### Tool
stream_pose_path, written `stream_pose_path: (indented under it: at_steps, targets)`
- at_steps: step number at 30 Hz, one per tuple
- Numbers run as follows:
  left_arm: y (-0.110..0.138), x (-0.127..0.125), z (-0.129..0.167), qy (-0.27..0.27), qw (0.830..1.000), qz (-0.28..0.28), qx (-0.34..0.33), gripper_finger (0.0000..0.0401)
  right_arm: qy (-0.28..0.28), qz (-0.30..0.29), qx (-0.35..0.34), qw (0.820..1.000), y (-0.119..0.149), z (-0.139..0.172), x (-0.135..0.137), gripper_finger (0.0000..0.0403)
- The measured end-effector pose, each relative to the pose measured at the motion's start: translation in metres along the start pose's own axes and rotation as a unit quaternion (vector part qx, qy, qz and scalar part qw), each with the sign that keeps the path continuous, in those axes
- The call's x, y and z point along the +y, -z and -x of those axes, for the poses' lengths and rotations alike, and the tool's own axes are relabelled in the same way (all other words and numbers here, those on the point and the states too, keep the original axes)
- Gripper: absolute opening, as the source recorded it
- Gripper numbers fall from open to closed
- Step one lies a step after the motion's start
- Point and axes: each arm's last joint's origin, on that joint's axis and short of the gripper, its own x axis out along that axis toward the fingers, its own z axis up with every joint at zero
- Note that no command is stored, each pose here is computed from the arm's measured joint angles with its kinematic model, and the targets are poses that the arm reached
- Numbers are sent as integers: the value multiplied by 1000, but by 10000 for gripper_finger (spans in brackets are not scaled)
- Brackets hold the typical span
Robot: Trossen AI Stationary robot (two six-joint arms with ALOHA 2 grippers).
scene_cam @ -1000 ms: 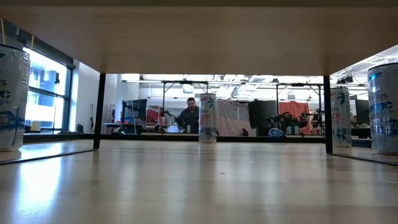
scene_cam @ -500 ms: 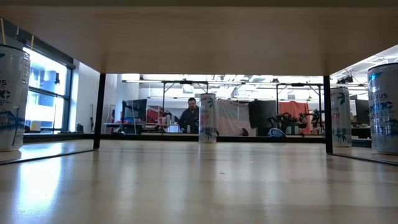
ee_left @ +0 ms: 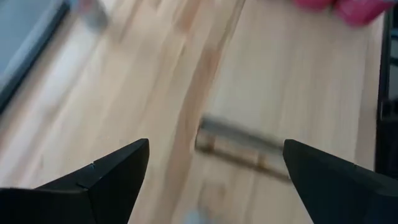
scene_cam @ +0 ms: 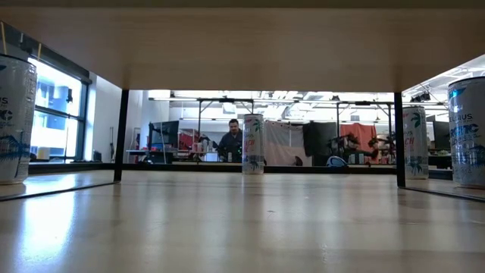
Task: Place canned beverage on shelf
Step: Put the top left white-blue soda can on the shelf
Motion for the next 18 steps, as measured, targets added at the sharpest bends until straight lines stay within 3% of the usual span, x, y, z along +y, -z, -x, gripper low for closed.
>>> stream_pose_path:
  at_steps: [6,18]
  targets:
    - [27,6,-2,-36,992,34,112,362,18,9,0,1000,2,-6,19,341]
    - [69,-2,-37,-67,979,-16,191,362,8,-4,-9,1000,12,-1,63,341]
